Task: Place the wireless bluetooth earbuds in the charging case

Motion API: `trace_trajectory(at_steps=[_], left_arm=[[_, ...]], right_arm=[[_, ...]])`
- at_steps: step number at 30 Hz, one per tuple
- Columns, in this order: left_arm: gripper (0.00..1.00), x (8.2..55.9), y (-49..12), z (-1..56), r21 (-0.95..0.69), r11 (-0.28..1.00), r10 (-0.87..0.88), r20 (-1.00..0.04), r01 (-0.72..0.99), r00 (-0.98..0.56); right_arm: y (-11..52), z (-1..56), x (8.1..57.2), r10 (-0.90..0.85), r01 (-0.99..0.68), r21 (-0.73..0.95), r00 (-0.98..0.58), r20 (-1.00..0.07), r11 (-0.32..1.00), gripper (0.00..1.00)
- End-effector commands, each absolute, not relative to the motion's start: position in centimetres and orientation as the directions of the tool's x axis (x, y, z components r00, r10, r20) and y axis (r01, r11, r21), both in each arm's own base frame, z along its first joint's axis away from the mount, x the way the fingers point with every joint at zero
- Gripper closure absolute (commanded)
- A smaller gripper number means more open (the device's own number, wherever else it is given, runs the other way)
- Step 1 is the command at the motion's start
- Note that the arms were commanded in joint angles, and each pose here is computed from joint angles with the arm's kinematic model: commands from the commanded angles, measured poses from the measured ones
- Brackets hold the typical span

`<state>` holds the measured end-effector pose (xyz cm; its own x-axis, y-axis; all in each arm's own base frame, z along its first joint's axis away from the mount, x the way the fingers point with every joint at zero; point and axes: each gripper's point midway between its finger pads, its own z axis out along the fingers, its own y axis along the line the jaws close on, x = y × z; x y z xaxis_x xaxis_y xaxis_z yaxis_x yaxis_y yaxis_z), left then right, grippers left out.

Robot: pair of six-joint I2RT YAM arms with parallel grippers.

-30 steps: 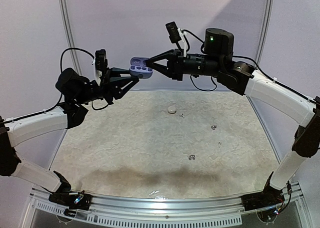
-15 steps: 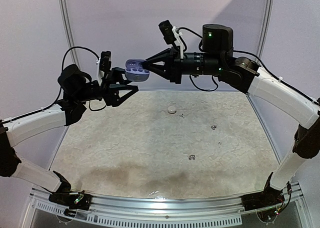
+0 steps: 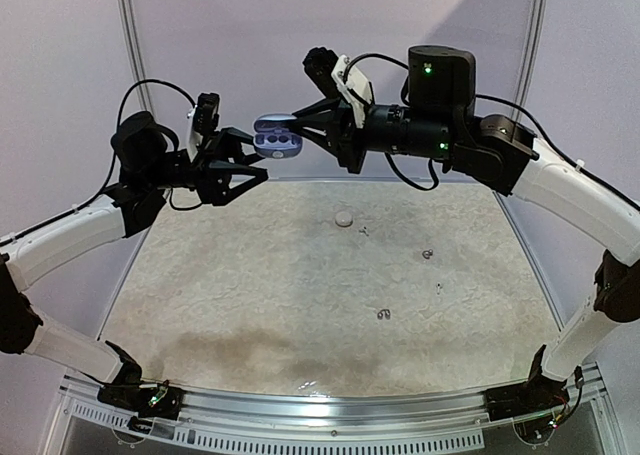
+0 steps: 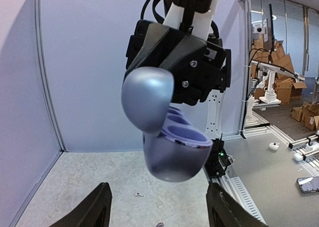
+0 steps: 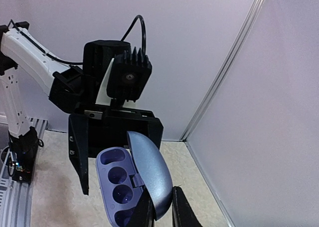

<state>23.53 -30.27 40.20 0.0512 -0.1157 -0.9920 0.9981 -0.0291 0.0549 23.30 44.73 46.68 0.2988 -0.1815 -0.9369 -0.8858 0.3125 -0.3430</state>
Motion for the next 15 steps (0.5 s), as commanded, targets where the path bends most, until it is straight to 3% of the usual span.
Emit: trace_trajectory(at_steps=[1,15], left_arm=[[0.32,22.7,-29.7,41.6,0.095,-0.042,-0.13,-0.988,0.995,0.089],[0.45,23.0,-30.0,42.7,0.137,-0.004,-0.161,-0.978,0.991,0.135]], right_arm=[[44.5,47.0,23.7,-0.218,-0.842,-0.411,0.354,-0.91,0.35,0.96],[45.5,46.1,24.1,-0.241,-0.845,-0.417,0.351,-0.905,0.336,0.96]])
